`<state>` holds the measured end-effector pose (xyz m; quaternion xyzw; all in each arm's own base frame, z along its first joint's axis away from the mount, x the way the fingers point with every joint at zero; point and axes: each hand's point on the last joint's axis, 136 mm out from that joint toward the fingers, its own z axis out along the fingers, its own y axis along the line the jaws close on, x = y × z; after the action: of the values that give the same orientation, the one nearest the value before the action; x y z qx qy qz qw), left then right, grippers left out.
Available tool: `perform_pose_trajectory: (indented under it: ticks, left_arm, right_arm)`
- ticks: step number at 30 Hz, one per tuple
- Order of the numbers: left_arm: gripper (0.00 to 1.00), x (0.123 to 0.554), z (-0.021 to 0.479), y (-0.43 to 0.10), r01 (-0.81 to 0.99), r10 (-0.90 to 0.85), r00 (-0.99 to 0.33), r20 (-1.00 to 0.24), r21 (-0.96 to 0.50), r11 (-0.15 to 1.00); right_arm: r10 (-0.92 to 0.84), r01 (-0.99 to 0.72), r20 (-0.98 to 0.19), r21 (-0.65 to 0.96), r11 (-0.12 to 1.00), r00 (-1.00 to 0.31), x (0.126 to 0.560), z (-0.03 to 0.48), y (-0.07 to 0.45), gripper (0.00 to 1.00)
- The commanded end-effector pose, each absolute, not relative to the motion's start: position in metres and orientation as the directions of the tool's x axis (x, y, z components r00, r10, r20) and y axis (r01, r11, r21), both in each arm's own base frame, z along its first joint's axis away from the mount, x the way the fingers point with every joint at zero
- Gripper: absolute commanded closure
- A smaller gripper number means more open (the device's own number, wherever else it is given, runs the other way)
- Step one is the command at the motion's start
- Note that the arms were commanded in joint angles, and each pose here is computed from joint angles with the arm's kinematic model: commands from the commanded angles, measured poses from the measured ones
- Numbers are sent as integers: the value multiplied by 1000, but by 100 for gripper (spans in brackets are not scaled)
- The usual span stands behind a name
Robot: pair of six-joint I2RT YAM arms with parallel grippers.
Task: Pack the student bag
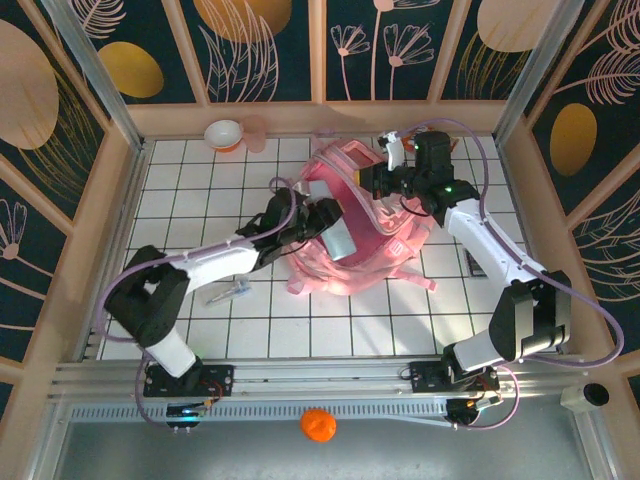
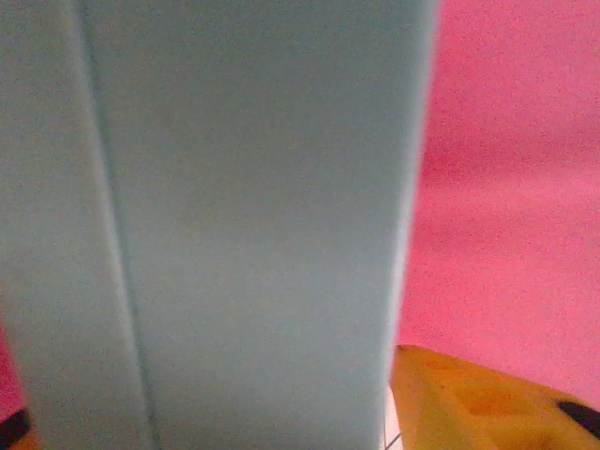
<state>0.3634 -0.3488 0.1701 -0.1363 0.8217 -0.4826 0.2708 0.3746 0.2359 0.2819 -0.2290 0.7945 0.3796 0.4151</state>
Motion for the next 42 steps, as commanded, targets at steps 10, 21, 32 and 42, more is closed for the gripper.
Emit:
perform_pose_trajectory:
  ticks: [10,21,32,42]
  left_arm:
    - [35,371,206,-318,66,-514,-763,-392,-838,542]
    - [35,347,202,-277,24,-470,-771,-430,-756,654]
    - [25,296,149,-128,-652,-887,-442,-130,-633,418]
    - [24,225,82,-97,-907,-989,-35,145,-420,-30]
  right_arm:
    - [-5,-787,-944,273,554,-331,373,356,243,100]
    - [-32,-781,-935,275,560,-352,364,349,239,100]
    - [-40,-781,-935,270,563,-352,361,348,240,100]
    - [-35,-776,-941,256,576,-336,359,348,238,100]
